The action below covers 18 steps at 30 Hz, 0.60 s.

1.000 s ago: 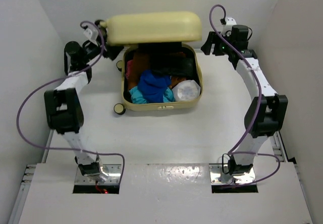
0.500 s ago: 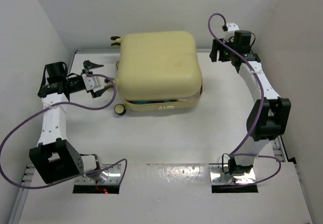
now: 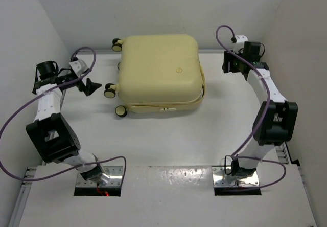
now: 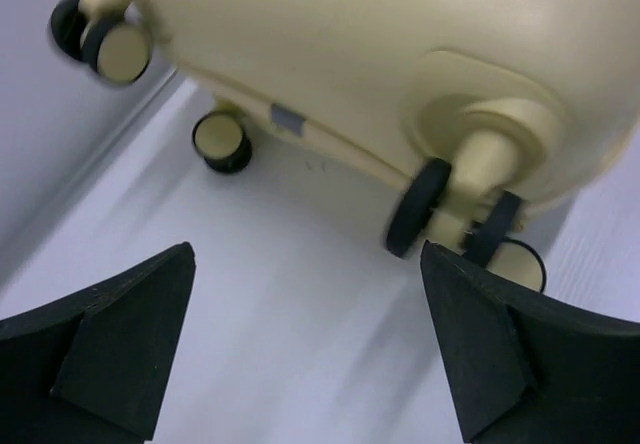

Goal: Pack the luggage

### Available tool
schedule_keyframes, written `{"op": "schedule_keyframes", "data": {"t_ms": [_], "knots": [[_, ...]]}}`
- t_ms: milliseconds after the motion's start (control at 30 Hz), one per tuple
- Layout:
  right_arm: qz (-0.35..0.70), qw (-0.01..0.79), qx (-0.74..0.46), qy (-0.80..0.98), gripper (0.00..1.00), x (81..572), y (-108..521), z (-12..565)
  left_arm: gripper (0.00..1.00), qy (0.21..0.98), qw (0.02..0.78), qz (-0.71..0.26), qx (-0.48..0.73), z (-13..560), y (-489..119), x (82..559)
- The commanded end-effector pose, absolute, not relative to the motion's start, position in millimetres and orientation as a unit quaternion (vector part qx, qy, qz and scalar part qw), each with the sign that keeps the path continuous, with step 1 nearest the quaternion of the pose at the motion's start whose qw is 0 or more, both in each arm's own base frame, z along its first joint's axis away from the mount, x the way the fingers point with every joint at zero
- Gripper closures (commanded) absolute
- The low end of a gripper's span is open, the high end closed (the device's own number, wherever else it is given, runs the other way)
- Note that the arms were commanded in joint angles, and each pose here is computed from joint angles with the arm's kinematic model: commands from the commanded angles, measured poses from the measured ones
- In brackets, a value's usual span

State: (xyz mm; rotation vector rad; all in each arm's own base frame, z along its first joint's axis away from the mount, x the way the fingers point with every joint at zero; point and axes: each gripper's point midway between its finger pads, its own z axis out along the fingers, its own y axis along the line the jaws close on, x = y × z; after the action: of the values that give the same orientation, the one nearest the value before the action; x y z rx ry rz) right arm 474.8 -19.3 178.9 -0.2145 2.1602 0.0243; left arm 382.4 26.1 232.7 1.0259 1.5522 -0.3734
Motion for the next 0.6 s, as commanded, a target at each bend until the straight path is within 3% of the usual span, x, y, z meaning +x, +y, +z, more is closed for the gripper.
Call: {"op": "schedule_keyframes", "data": {"t_ms": [0, 33, 100, 167, 300, 433, 567], "knots": [[0.046, 0.422, -0.01, 0.905, 0.4, 490, -12, 154, 0.0, 0.731, 0.582, -0.188, 0.303, 238, 43, 402], [0.044, 0.428, 0.005, 0.903, 0.41, 498, -15, 160, 0.0, 0.705, 0.637, -0.124, 0.287, 269, 61, 420], [0.059, 0.391, 0.03, 0.918, 0.45, 499, -13, 129, 0.0, 0.734, 0.645, -0.129, 0.167, 262, 79, 425], [0.096, 0.372, 0.065, 0.921, 0.48, 504, 0, 111, 0.0, 0.757, 0.626, -0.132, 0.134, 253, 88, 430], [0.185, 0.319, 0.134, 0.92, 0.49, 503, 38, 85, 0.0, 0.791, 0.593, -0.142, -0.043, 236, 122, 434], [0.261, 0.274, 0.108, 0.919, 0.5, 492, 99, 69, 0.0, 0.795, 0.579, -0.129, -0.126, 216, 139, 431], [0.321, 0.217, 0.07, 0.919, 0.51, 452, 142, 62, 0.0, 0.778, 0.601, -0.134, -0.126, 219, 122, 454]]}}
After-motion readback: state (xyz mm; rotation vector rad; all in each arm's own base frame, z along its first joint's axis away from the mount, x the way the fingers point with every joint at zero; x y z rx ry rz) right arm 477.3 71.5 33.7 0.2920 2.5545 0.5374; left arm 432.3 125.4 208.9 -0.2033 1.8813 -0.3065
